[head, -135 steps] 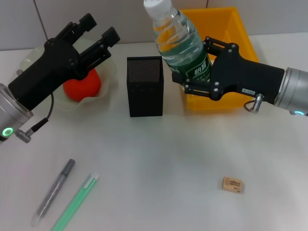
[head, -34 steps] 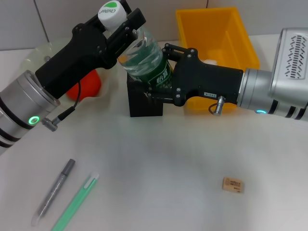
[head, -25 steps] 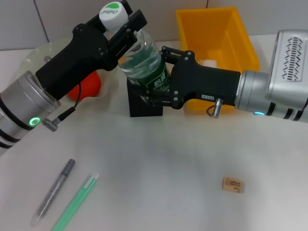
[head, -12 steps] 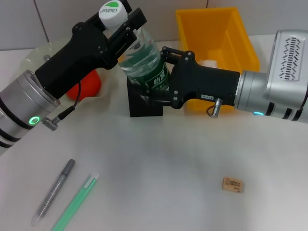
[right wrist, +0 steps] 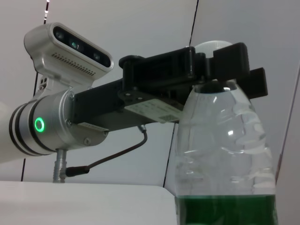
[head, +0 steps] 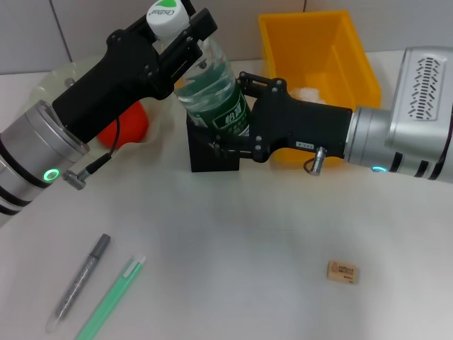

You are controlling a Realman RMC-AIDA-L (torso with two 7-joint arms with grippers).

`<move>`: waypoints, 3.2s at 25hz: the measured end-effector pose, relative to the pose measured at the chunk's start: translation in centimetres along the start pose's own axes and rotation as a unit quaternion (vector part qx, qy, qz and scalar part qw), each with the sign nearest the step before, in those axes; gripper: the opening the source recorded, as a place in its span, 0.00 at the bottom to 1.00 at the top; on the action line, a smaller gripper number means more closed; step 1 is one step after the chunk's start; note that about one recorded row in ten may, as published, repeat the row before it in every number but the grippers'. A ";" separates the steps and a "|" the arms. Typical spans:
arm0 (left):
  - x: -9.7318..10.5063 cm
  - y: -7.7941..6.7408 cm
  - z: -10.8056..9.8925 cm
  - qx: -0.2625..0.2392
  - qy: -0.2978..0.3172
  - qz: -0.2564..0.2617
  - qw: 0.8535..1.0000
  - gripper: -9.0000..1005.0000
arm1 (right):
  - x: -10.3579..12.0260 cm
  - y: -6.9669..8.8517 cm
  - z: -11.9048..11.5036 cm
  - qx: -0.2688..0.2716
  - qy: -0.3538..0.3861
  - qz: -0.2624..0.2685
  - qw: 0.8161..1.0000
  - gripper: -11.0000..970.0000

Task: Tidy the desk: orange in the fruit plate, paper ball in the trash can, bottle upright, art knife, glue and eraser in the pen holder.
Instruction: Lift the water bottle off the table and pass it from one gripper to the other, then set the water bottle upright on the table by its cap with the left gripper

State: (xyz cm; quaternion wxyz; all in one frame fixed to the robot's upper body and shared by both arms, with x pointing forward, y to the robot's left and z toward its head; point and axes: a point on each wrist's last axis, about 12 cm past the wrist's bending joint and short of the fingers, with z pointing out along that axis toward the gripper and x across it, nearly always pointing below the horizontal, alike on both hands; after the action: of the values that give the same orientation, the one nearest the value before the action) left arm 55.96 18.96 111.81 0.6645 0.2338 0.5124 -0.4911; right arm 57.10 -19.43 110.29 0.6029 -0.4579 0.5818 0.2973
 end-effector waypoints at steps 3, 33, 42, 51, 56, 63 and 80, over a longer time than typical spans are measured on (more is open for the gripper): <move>0.0 0.0 0.0 -0.001 0.000 0.000 1.000 0.44 | 0.1 0.1 0.3 -0.003 0.005 -0.002 1.000 0.78; 0.2 0.1 -0.2 -0.008 0.003 -0.003 1.000 0.44 | 0.4 0.5 0.2 -0.005 0.017 -0.005 1.000 0.79; 0.1 0.1 -0.2 -0.007 0.003 -0.002 1.000 0.44 | 1.1 0.8 -0.5 0.003 0.024 0.005 1.000 0.79; 0.0 0.0 -0.2 -0.003 -0.001 -0.001 1.000 0.44 | 1.4 0.8 -0.6 0.007 0.030 0.007 1.000 0.79; -0.1 -0.2 -0.2 0.003 -0.006 -0.001 1.000 0.44 | 1.7 0.9 -0.5 0.008 0.036 0.011 0.999 0.79; -0.3 -0.2 -0.1 0.006 -0.013 0.002 1.000 0.44 | 2.2 1.1 -0.2 0.008 0.052 0.014 0.999 0.79; -0.4 -0.2 0.0 0.006 -0.013 0.004 1.000 0.44 | 2.8 1.4 -0.5 0.011 0.060 0.015 0.998 0.80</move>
State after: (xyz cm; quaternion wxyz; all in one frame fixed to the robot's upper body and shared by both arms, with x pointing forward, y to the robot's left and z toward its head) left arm 55.81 19.07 112.16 0.6718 0.2329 0.5000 -0.4944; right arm 56.04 -19.79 107.28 0.5673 -0.4594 0.6273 0.2714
